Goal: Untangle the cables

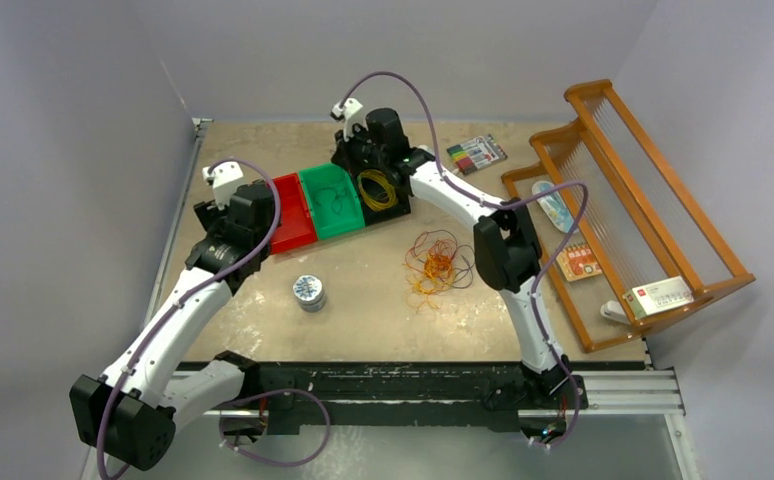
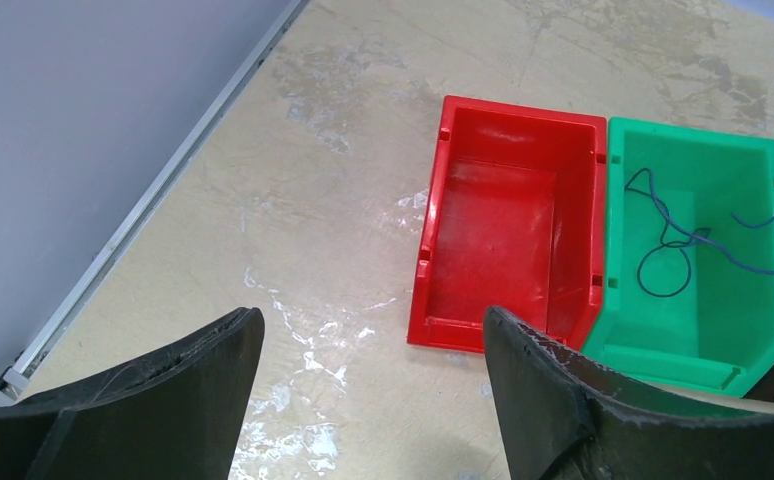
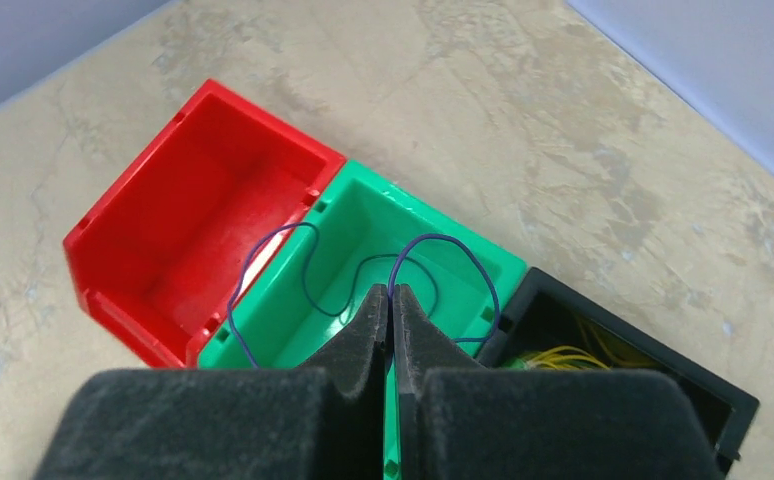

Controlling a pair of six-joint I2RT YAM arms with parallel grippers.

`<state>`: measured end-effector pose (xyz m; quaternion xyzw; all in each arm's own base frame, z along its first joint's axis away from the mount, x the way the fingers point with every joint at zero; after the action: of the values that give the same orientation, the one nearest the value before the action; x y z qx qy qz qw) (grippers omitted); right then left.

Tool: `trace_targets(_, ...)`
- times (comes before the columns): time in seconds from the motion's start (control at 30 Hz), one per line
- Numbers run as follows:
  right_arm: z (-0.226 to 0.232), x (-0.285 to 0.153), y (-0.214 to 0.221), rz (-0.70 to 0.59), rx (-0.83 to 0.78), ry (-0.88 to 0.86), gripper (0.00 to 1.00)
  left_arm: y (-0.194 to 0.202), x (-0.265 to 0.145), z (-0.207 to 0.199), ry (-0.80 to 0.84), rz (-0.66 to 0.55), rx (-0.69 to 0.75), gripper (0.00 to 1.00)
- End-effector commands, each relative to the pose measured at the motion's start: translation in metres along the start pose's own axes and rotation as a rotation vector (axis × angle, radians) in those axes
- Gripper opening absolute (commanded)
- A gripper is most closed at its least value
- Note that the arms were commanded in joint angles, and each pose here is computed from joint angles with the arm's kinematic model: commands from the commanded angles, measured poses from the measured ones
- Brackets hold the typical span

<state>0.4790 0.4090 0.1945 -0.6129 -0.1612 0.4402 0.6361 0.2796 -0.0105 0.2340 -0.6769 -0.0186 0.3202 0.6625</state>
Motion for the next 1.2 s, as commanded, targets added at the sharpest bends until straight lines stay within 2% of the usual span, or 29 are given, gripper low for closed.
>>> trace_targets(0.0, 0.034, 0.007, 0.0, 0.007, -0.127, -0.139, 0.0, -0.007, 0.002, -0.003, 0.016, -0.021, -0.035, 0.8)
trace_targets(0.33, 0.031, 0.028, 0.028, 0.067, -0.137, -0.134, 0.04, -0.006, 0.004, -0.003, 0.019, -0.014, -0.037, 0.79)
trace_targets(0.5, 0.021, 0.031, 0.027, 0.062, -0.14, -0.069, 0.08, -0.006, 0.005, -0.003, 0.021, -0.011, -0.036, 0.79)
trace_targets(0.7, 0.017, 0.018, 0.011, 0.006, -0.123, -0.002, 0.3, -0.006, 0.005, -0.003, 0.023, -0.009, -0.039, 0.79)
trace_targets(0.8, 0.019, 0.008, -0.002, -0.032, -0.122, 0.013, 0.37, -0.006, 0.005, -0.004, 0.025, -0.008, -0.041, 0.79)
trace_targets(1.17, 0.031, -0.029, -0.029, -0.103, -0.092, 0.019, 0.43, -0.005, 0.006, -0.01, 0.075, 0.001, -0.041, 0.79)
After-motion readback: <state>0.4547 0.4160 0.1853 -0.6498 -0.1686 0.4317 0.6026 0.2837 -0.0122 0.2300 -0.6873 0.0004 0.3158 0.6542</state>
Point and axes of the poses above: each gripper's point midway between its finger pads, its own x axis out along the fingers, its own z axis along the line the jaws close on, y = z × x, the point moved 3 cm from there along -x, back along the fingers, and after that the axes turned 6 degrees about x, right-handed, at the moved point
